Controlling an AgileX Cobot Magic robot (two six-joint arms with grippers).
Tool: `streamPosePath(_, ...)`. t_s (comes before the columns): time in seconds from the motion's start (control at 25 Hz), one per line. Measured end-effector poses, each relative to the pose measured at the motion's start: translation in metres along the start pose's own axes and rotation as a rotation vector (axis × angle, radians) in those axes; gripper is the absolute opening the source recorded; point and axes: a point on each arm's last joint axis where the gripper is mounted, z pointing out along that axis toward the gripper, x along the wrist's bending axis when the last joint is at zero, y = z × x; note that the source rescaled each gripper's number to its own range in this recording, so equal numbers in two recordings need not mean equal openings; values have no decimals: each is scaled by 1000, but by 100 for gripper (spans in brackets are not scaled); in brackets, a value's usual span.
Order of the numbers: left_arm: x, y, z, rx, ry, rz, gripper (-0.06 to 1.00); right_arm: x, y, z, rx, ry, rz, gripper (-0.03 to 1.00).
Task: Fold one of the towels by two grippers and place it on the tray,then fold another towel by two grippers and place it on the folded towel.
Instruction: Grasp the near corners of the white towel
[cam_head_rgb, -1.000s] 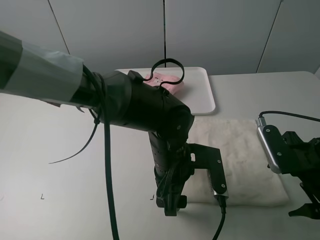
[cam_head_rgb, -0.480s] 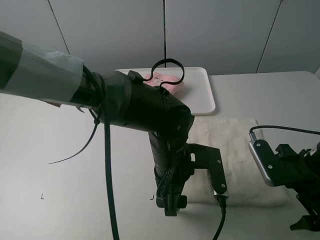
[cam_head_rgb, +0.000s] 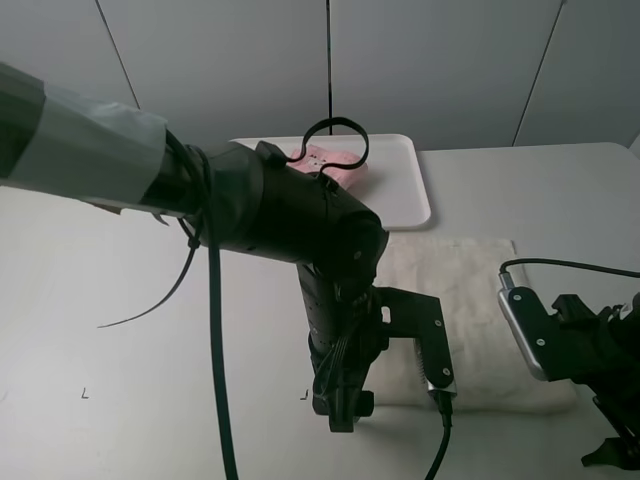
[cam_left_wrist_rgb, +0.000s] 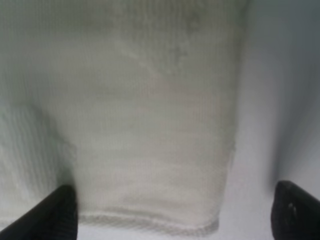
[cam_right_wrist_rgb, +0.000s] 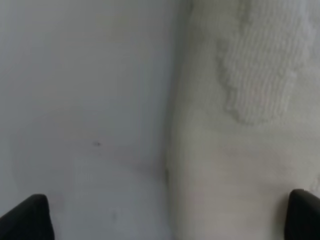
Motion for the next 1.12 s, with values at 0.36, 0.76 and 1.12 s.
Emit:
streamPosePath(0.36, 0, 0, 0, 0, 0, 0, 99, -2, 0, 3, 3, -5, 8, 89)
streamPosePath(0.76, -1, -1, 0, 12, -9, 0, 99, 2, -5, 8, 43, -58, -47, 45)
streamPosePath(1.12, -1, -1, 0, 14, -9, -9, 99, 2, -6, 8, 50, -61, -60, 33)
